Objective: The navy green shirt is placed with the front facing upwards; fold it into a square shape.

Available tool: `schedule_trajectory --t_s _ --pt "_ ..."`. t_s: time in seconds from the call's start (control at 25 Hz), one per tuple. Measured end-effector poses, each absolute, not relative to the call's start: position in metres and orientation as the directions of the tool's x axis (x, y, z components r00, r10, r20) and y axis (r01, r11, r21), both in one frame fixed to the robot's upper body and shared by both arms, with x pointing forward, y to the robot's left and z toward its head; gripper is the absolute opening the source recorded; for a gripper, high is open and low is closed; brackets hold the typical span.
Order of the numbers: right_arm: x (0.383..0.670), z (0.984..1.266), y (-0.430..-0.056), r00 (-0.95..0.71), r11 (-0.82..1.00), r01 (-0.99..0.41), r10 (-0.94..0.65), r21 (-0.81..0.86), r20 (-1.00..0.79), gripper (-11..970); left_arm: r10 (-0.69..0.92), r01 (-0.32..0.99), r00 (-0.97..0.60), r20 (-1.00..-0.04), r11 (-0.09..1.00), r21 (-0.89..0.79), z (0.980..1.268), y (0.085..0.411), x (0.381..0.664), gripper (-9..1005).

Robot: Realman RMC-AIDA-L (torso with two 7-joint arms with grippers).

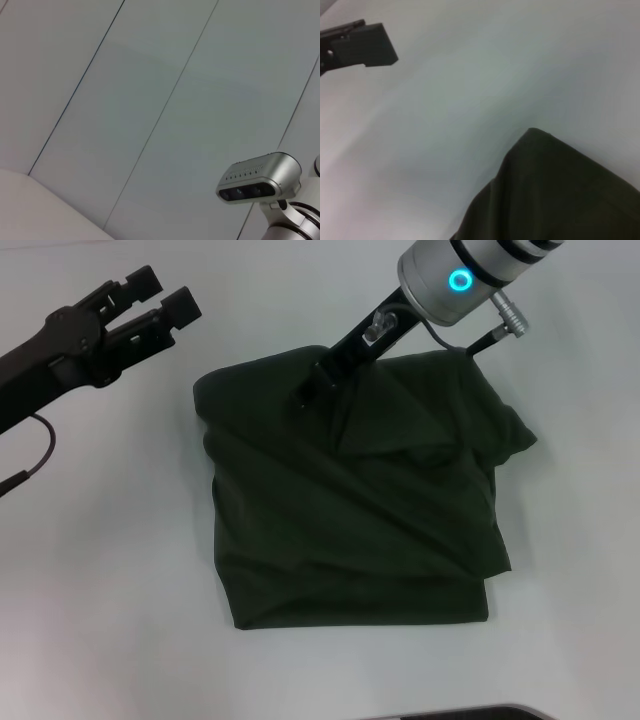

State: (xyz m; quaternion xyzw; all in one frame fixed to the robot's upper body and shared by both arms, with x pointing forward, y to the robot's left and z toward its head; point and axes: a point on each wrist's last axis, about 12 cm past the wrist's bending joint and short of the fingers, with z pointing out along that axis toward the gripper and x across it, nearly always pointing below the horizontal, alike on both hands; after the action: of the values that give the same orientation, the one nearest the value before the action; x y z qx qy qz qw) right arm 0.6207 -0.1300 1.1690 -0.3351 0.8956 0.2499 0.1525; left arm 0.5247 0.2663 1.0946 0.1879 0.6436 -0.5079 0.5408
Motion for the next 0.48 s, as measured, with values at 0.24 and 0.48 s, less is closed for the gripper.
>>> schedule_trajectory --t_s 0.24,0.48 --pt "0.622 1.165 -0.133 -0.744 0.667 -0.661 -0.521 0.344 -0.418 525 -0.306 0.789 -0.344 -0.888 0.418 -0.45 1.093 0.267 0.524 918" --pt "0.62 1.162 -0.141 -0.766 0.689 -0.637 -0.513 0.346 -0.387 522 -0.311 0.786 -0.349 -0.884 0.416 -0.457 1.091 0.266 0.523 918"
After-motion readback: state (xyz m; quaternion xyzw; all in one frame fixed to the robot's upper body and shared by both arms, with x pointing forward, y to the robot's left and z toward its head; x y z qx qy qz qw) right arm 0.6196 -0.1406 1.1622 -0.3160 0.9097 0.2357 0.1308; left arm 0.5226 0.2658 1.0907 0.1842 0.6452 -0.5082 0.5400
